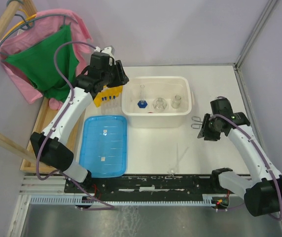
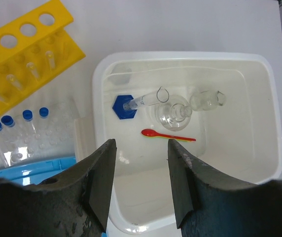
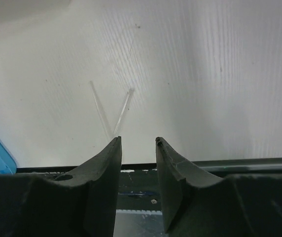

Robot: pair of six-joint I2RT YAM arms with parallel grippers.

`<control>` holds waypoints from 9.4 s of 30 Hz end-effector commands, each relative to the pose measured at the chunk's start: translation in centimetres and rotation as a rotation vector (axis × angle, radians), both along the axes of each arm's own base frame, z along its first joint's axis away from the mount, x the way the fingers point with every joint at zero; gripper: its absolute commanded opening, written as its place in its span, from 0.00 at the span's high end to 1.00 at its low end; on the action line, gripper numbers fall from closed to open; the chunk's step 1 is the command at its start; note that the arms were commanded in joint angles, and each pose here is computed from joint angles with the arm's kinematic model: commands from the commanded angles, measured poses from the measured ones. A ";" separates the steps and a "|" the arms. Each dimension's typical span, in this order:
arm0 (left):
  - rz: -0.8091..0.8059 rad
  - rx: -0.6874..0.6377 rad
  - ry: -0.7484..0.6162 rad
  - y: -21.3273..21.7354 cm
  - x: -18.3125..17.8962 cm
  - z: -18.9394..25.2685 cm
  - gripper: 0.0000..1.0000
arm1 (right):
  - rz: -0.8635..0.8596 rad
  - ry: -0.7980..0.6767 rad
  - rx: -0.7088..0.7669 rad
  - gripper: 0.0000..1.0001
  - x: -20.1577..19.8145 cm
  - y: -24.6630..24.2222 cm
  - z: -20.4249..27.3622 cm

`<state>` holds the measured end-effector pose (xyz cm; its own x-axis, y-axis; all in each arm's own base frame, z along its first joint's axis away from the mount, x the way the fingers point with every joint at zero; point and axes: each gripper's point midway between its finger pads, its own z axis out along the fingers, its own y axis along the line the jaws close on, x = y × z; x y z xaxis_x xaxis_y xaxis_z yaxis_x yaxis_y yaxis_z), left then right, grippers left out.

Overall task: Organize the chemistry lab equipment
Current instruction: Pick up the chemistry item at the center of the board, then place the chemistry item in the storage box, then pick up the chemistry item at the center of the board.

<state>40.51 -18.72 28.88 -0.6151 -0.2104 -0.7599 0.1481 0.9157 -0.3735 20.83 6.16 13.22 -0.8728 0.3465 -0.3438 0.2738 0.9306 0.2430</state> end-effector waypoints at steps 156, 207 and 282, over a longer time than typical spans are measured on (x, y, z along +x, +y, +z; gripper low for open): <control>0.124 0.049 0.053 3.0 5.2 0.1 0.48 | 1.508 -0.130 -0.352 0.84 17.1 21.0 -10.1; 0.090 0.023 0.023 2.3 5.5 0.8 0.48 | 0.220 -0.230 -0.262 0.59 3.9 7.3 7.8; 0.084 0.029 0.092 2.3 4.0 -2.5 0.50 | 0.826 -0.060 -0.173 0.89 -6.8 15.7 -6.1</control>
